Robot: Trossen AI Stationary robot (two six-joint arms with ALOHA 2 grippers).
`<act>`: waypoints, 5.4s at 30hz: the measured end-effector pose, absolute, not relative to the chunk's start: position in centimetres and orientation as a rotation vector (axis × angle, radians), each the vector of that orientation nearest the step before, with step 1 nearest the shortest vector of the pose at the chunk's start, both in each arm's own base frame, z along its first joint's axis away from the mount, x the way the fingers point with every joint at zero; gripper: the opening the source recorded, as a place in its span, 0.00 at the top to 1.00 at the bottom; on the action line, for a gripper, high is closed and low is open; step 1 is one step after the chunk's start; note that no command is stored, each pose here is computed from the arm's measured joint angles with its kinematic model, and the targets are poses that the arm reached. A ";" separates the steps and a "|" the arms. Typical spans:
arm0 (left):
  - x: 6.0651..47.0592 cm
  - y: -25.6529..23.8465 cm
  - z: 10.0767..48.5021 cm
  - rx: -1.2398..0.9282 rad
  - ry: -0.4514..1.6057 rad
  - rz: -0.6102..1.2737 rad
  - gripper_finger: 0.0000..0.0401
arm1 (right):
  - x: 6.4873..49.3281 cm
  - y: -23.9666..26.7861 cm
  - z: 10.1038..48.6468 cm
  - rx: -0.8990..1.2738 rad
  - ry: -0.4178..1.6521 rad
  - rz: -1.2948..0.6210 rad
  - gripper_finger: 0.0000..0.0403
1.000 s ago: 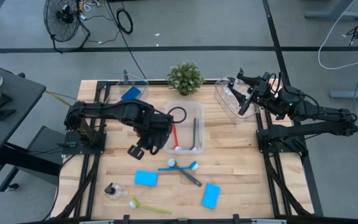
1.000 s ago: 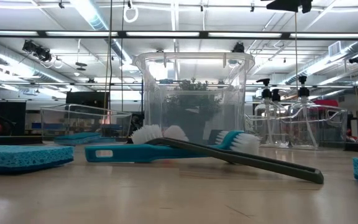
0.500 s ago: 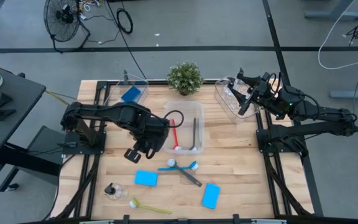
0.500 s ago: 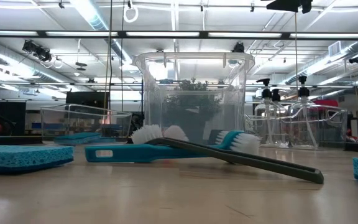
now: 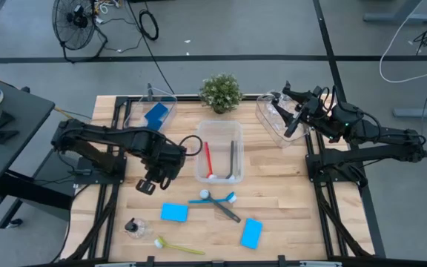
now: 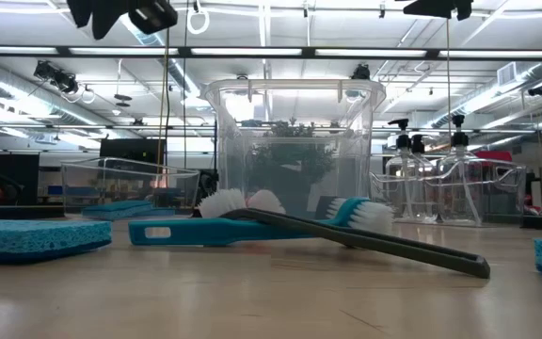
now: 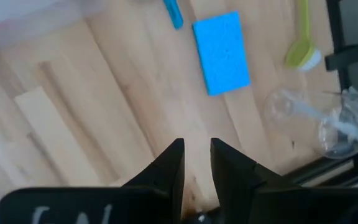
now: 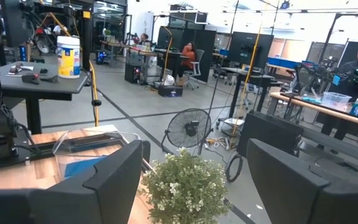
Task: Pick & Place Kitchen Sink Supplies
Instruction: Put the blue sponge in the left transparent bin
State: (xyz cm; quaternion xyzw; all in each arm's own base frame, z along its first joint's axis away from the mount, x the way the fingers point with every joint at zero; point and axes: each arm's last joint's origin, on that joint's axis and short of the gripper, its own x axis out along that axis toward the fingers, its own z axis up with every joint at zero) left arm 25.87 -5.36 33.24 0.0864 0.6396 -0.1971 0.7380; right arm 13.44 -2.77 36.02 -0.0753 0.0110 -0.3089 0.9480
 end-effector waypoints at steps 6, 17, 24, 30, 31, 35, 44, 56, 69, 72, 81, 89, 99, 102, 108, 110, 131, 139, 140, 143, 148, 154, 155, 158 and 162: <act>25.3 -5.8 31.3 0.111 1.360 -0.421 0.79 | 13.4 -2.8 36.0 -0.152 0.022 -0.630 0.27; 24.6 -7.9 24.9 -0.094 1.412 -0.542 0.79 | 13.4 -2.8 36.0 -0.146 0.021 -0.631 0.27; 23.6 -8.9 22.5 -0.143 1.482 -0.473 0.79 | 13.4 -2.8 36.0 -0.148 0.027 -0.630 0.27; 23.5 -9.7 21.3 -0.152 1.453 -0.367 0.79 | 13.4 -2.8 35.9 -0.148 0.030 -0.630 0.27; 23.5 -9.9 21.1 -0.153 1.440 -0.370 0.79 | 13.4 -2.8 35.9 -0.148 0.030 -0.630 0.27; 23.7 -10.4 20.9 -0.162 1.395 -0.378 0.74 | 13.4 -2.8 35.9 -0.144 0.028 -0.629 0.27; 24.3 -11.4 21.1 -0.114 1.281 -0.333 0.48 | 13.4 -2.8 35.7 -0.109 0.036 -0.627 0.27; 25.7 -12.4 18.9 -0.089 1.283 -0.323 0.41 | 13.4 -2.8 35.6 -0.115 0.049 -0.626 0.27; 26.8 -12.8 14.6 -0.062 1.425 -0.273 0.41 | 13.4 -2.8 35.5 -0.115 0.061 -0.625 0.27; 26.8 -12.8 14.5 -0.063 1.432 -0.276 0.42 | 13.4 -2.8 35.4 -0.117 0.068 -0.624 0.27; 26.8 -12.9 14.5 -0.073 1.440 -0.296 0.64 | 13.4 -2.8 35.4 -0.118 0.075 -0.624 0.27; 26.7 -12.9 14.5 -0.083 1.445 -0.308 0.85 | 13.4 -2.8 35.4 -0.118 0.075 -0.624 0.27; 26.6 -13.0 14.5 -0.118 1.473 -0.351 0.99 | 13.4 -2.8 35.4 -0.118 0.075 -0.624 0.27; 26.5 -13.0 14.5 -0.131 1.488 -0.365 0.99 | 13.4 -2.8 35.4 -0.118 0.074 -0.624 0.27; 26.0 -12.8 14.4 -0.125 1.545 -0.395 0.99 | 13.4 -2.8 35.4 -0.121 0.075 -0.624 0.27; 25.7 -12.7 14.4 -0.108 1.572 -0.401 0.99 | 13.4 -2.8 35.4 -0.129 0.077 -0.624 0.27; 25.9 -6.6 15.0 -0.020 1.660 -0.334 1.00 | 13.4 -2.8 35.4 -0.143 0.081 -0.624 0.27; 24.7 -5.2 16.9 0.016 1.681 -0.403 1.00 | 13.4 -2.8 35.4 -0.136 0.078 -0.625 0.27; 24.5 -5.3 17.2 0.025 1.683 -0.428 1.00 | 13.4 -2.8 35.4 -0.135 0.078 -0.625 0.27; 23.9 -5.6 18.0 0.064 1.653 -0.520 1.00 | 13.4 -2.8 35.4 -0.140 0.079 -0.626 0.27; 23.2 -5.9 19.2 0.062 1.628 -0.566 1.00 | 13.4 -2.8 35.4 -0.143 0.080 -0.627 0.27; 22.5 -5.6 22.3 0.091 1.566 -0.547 1.00 | 13.4 -2.8 35.4 -0.143 0.080 -0.627 0.27; 22.4 -5.4 22.9 0.104 1.554 -0.532 1.00 | 13.4 -2.8 35.4 -0.143 0.080 -0.627 0.27; 22.0 -4.7 24.6 0.148 1.520 -0.476 1.00 | 13.4 -2.8 35.4 -0.143 0.080 -0.627 0.27; 21.3 -3.3 26.2 0.182 1.482 -0.381 1.00 | 13.5 -2.8 35.4 -0.143 0.083 -0.627 0.27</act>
